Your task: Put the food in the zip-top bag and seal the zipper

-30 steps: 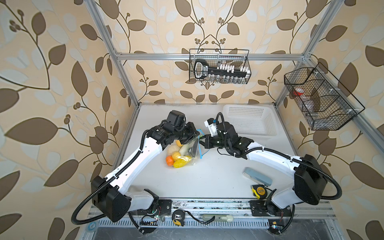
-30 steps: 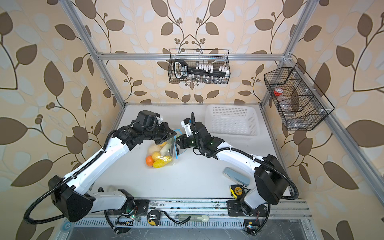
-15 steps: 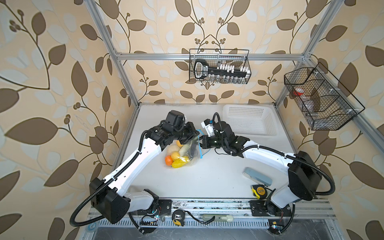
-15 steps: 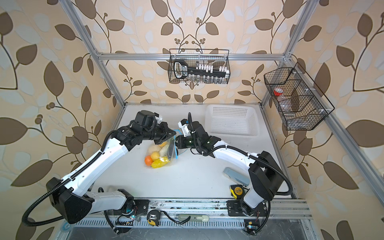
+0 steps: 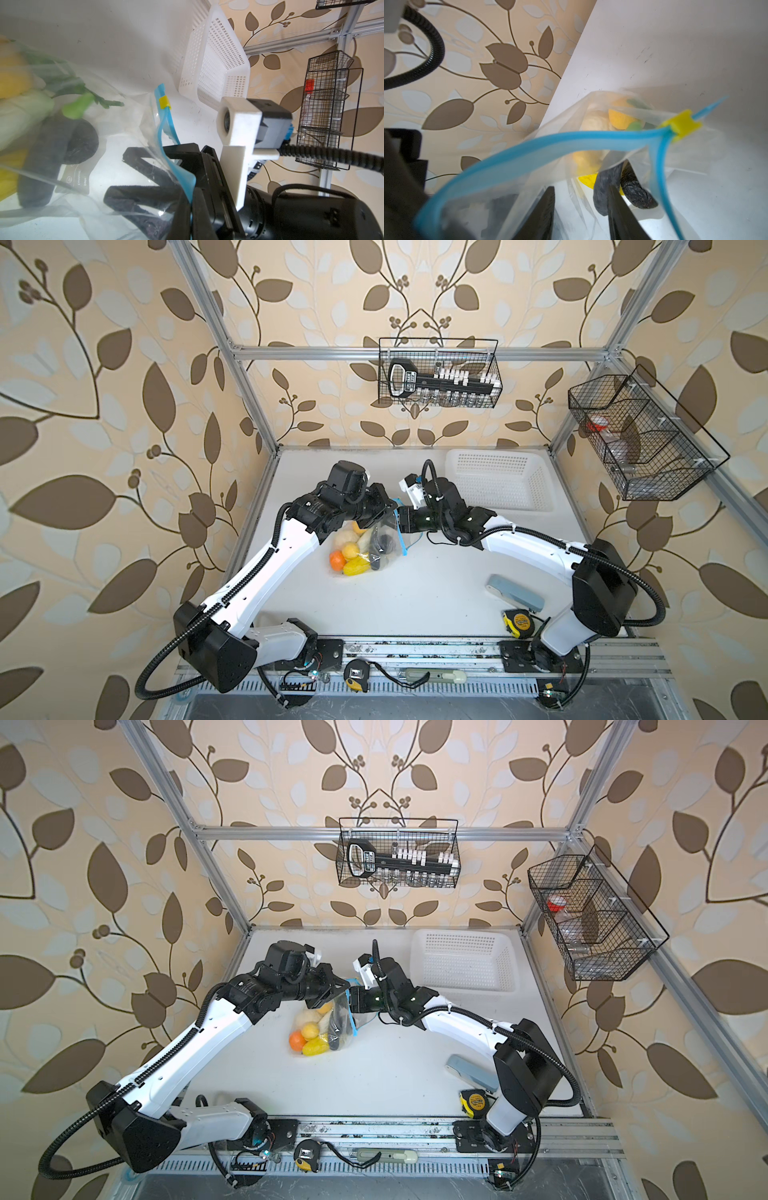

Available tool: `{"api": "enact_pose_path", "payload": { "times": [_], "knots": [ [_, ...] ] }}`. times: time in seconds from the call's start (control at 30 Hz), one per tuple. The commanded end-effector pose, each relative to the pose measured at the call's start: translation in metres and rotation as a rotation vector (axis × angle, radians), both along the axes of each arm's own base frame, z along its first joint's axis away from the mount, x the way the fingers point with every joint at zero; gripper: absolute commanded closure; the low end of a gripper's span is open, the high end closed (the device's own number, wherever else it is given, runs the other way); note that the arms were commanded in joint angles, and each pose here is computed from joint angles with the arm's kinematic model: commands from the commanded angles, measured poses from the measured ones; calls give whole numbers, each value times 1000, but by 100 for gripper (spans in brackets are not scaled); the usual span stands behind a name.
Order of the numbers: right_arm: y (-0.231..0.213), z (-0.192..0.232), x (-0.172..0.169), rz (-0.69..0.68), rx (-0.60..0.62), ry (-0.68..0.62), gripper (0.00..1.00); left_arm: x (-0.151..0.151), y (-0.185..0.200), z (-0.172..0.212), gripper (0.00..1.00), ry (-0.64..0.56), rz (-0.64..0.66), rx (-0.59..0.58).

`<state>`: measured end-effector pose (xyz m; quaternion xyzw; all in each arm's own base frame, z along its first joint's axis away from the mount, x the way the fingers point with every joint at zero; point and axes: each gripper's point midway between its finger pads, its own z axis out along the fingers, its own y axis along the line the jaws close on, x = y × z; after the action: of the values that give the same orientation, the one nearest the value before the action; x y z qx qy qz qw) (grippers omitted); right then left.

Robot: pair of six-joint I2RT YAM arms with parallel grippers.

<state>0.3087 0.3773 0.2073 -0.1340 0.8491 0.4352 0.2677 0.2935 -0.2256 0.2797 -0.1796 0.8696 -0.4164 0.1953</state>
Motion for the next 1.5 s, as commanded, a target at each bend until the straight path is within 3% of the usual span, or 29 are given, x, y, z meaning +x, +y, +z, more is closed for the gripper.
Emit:
{"api": "enact_pose_path", "payload": {
  "times": [0.0,0.27,0.47,0.6,1.1,1.47],
  "knots": [
    [-2,18,1,-4,-22,-44,57,1,4,21,96,-62,11,-19],
    [-39,60,3,-94,-131,-185,56,2,4,15,96,-50,9,-8],
    [-80,67,3,-189,-262,-272,55,2,4,9,96,-43,7,3],
    [-98,69,3,-198,-256,-266,55,2,4,5,96,-37,5,8],
    [-117,12,-1,-145,-217,-35,54,2,3,-15,96,5,10,19],
    [-76,-16,-20,-33,-123,80,51,0,3,-22,96,16,8,15]
  ]
}}
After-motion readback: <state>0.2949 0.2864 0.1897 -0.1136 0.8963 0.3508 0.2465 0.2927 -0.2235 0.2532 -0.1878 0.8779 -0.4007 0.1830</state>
